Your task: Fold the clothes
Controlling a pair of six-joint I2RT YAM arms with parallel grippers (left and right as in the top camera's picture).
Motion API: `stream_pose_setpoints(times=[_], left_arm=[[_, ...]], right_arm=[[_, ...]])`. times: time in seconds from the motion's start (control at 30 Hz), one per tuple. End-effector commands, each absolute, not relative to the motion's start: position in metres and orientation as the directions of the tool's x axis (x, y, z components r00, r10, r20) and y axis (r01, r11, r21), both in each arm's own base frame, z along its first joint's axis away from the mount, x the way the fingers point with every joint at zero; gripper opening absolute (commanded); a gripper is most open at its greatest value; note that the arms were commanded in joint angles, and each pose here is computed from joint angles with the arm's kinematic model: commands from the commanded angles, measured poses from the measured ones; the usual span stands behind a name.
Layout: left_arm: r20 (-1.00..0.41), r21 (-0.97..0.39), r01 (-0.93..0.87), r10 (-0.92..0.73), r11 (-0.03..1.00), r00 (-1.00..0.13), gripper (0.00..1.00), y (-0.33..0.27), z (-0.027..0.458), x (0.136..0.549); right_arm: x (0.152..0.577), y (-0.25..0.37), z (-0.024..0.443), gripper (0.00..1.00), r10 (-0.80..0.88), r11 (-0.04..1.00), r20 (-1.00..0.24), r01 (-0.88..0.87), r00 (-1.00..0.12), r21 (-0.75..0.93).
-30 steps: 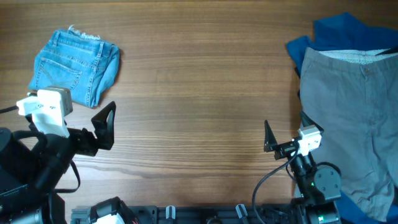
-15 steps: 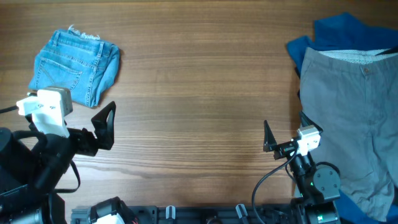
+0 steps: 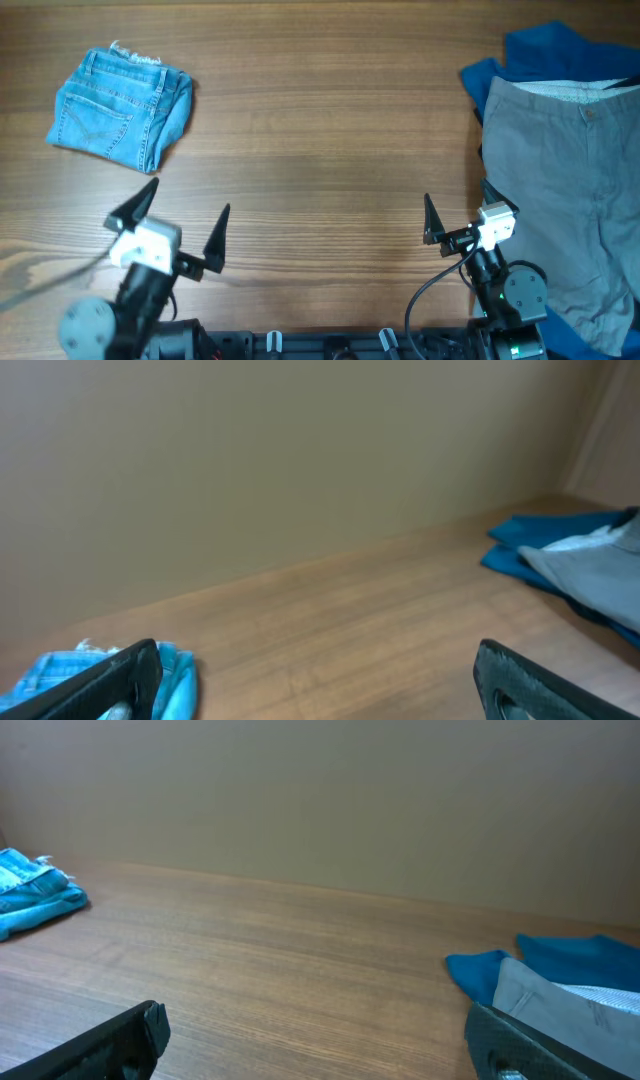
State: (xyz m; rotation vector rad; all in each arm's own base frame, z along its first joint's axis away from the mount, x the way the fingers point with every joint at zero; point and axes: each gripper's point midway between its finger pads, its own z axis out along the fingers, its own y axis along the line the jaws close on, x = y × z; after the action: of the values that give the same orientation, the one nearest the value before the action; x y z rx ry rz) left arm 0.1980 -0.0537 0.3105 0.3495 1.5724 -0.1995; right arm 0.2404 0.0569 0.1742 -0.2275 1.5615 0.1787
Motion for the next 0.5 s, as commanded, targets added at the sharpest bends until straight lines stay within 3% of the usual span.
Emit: stream_pose_setpoints(times=[0.0, 0.23, 0.3, 0.47], left_arm=[[-0.997, 0.069, 0.344, 0.051, 0.936, 0.061, 0.99, -0.056, 0.280, 0.189], [-0.998, 0.046, 0.428, 0.024, 0.903, 0.056, 1.00, -0.066, 0.193, 0.227], [-0.999, -0.002, 0.434, 0.014, 0.901, -0.034, 1.00, -0.066, 0.166, 0.229], [-0.999, 0.001, 0.433, 0.015, 0.901, -0.029, 1.00, -0.066, 0.167, 0.229]], right_arm=[[0.240, 0.058, 0.177, 1.00, -0.021, 0.965, -1.000, -0.263, 0.015, -0.025], [0.240, 0.058, 0.177, 1.00, -0.021, 0.965, -1.000, -0.262, 0.015, -0.025], [0.240, 0.058, 0.177, 1.00, -0.022, 0.965, -1.000, -0.263, 0.015, -0.025], [0.240, 0.058, 0.177, 0.99, -0.022, 0.965, -1.000, -0.263, 0.014, -0.025]])
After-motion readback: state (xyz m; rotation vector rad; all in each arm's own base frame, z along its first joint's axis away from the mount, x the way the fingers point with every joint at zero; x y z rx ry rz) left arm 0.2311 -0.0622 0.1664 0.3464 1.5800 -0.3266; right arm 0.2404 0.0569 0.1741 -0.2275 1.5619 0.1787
